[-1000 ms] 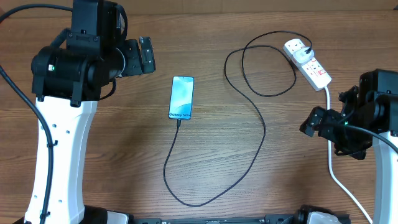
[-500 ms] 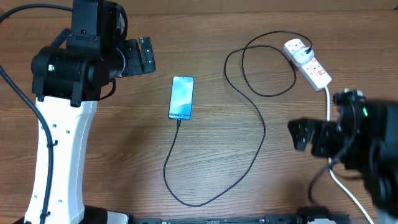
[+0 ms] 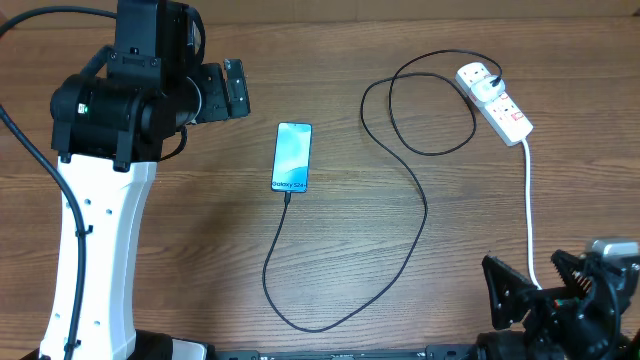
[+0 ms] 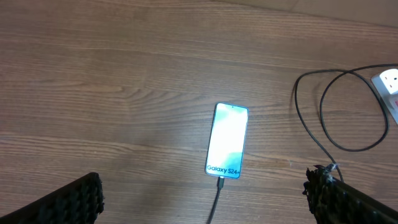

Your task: Plug charger to phone and switch on socket

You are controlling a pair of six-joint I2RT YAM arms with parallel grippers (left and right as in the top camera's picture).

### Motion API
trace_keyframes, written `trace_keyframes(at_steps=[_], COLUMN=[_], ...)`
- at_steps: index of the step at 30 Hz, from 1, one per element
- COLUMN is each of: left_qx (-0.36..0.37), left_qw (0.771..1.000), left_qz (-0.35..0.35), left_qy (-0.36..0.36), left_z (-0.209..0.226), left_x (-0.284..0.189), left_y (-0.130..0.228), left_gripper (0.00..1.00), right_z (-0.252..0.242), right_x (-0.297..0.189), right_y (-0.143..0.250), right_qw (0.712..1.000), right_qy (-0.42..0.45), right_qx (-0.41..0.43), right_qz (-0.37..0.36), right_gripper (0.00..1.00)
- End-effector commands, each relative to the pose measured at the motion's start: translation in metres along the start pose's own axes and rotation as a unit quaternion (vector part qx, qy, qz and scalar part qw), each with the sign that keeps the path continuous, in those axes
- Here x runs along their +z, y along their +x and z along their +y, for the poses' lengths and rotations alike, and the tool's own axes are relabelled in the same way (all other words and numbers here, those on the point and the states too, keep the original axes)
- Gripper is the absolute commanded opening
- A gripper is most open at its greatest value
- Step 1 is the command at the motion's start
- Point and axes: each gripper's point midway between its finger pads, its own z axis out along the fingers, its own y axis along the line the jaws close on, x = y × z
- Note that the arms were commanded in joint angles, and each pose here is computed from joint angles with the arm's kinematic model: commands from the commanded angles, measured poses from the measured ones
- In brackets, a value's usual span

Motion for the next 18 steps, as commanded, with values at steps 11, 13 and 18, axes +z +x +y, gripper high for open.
trace_keyframes(at_steps=[11,13,18], left_qx=[-0.008,-0.008,-0.008], left_qw=[1.0,1.0,1.0], left_qz=[-0.003,-0.003,-0.003], left_qy=[-0.007,-0.007,-0.007], left_z=[0.004,0.004,0.004], left_x=[0.0,0.0,0.0], left_y=[-0.001,-0.001,-0.001], left_gripper=[1.0,1.0,0.99], right_z=[-0.018,-0.019,-0.014], right_x=[0.068,0.082,0.108], right_y=[0.036,0.042,0.046], right_qw=[0.998,0.998,0.992], right_qy=[-0.017,-0.028,-0.067], right_qx=[-0.018,-0.02,-0.034], right_qz=[-0.056,-0.061,-0.099], right_gripper=[1.0,1.0,1.0])
